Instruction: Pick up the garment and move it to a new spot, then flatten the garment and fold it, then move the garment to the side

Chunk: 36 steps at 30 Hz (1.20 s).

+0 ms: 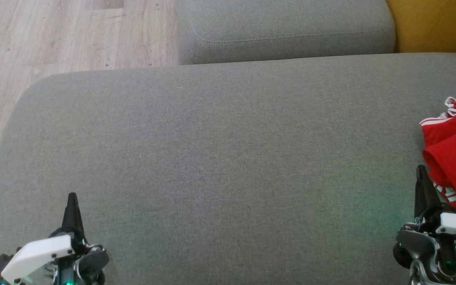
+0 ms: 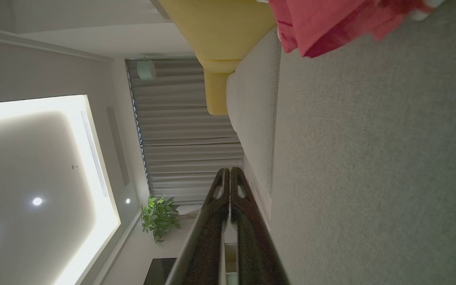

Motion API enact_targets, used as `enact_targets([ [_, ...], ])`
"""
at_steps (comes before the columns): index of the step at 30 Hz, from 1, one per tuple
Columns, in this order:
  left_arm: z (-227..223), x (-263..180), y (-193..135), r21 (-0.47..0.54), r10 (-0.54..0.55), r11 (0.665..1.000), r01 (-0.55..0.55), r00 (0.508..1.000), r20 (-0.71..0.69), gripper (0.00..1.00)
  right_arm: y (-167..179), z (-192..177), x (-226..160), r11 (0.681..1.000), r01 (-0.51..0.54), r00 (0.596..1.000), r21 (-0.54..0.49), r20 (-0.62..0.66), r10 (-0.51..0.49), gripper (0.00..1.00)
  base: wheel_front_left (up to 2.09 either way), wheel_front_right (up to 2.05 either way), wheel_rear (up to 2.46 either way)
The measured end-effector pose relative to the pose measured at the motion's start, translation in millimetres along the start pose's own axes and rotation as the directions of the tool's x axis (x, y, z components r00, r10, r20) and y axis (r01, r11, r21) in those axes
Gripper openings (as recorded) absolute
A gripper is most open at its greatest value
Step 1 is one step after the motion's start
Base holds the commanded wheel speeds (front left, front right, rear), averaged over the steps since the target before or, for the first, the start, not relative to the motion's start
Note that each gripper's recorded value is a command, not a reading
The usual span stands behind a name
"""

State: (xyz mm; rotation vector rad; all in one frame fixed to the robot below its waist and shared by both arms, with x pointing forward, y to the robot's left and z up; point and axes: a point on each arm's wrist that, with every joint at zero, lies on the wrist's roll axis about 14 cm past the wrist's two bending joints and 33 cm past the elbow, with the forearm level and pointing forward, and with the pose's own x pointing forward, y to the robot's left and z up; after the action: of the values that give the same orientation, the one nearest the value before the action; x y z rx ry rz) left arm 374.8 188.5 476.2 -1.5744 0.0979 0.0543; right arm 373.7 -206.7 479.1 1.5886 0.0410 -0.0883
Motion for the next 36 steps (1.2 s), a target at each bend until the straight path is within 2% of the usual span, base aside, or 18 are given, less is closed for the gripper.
enact_targets([
  [36, 0.2, 0.0, 0.0, -0.001, 0.000, 1.000, 0.000, 1.000, 0.001, 0.00, -0.2, 1.1, -0.2, 1.000, 0.001, 1.000, -0.003, 0.003, -0.001, 0.00, 0.00, 0.00, 0.00],
])
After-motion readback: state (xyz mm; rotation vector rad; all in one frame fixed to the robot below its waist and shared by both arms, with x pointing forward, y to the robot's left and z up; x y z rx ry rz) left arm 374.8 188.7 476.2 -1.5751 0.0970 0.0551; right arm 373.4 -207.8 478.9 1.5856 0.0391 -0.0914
